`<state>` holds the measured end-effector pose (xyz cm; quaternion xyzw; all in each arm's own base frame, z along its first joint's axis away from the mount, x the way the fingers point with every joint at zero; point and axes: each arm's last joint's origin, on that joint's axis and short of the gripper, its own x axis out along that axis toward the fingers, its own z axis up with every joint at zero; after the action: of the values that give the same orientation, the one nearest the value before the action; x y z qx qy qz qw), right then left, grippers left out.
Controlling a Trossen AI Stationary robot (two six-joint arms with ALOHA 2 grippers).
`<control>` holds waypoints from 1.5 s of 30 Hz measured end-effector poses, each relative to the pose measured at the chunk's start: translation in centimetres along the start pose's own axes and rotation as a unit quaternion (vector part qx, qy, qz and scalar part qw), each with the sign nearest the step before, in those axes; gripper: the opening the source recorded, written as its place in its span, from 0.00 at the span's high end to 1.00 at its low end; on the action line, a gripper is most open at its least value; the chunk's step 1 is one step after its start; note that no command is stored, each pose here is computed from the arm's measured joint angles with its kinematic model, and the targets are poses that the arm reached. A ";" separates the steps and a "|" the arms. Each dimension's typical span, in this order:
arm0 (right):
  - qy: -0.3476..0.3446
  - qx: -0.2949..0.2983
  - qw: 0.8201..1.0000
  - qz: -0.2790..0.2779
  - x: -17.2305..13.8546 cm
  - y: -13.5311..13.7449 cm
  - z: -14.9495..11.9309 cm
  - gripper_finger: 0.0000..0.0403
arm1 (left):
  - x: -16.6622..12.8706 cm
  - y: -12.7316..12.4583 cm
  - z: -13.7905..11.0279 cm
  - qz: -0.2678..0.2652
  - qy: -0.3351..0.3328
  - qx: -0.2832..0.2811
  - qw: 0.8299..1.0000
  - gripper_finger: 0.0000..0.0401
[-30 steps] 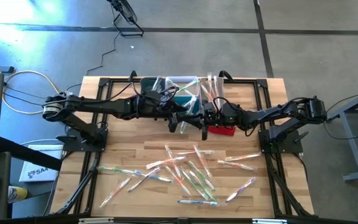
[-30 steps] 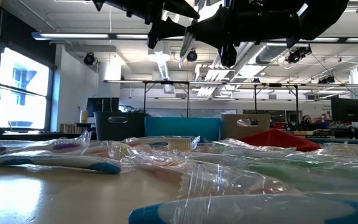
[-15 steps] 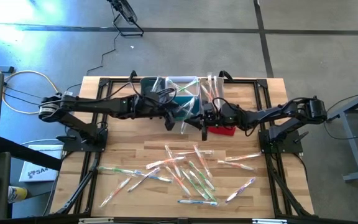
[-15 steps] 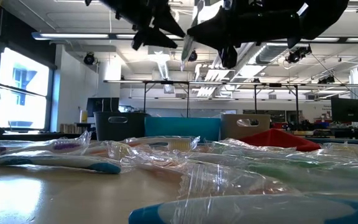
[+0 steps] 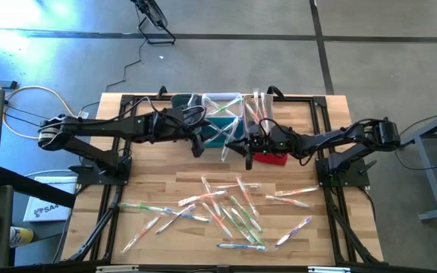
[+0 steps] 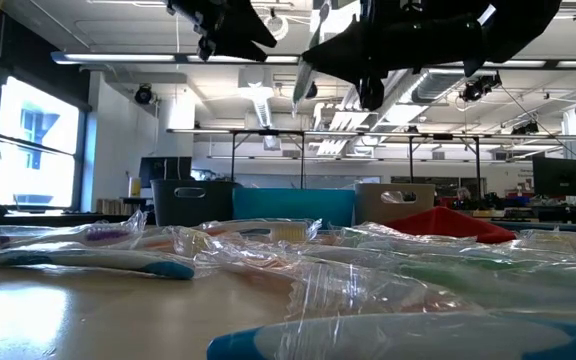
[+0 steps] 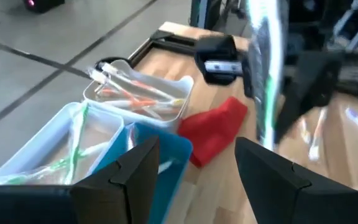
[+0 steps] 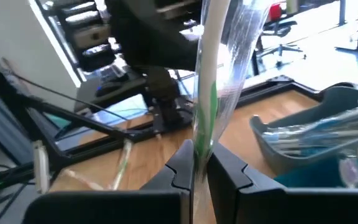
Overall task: Pick & Place Toothbrushes
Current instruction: Put the green toothbrush into the transparent bin
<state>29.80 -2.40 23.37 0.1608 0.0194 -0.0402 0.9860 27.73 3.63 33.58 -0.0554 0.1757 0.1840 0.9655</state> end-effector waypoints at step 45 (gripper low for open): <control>0.024 -0.103 0.982 -0.155 2.1 -9.4 11.9 0.96 | -9.8 4.7 -9.1 -0.022 -0.199 -0.078 0.977 0.49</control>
<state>31.38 -15.24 31.60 0.0543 0.0718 -0.1861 0.9784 14.55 3.17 28.39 -0.0963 -0.0364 0.1831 0.9777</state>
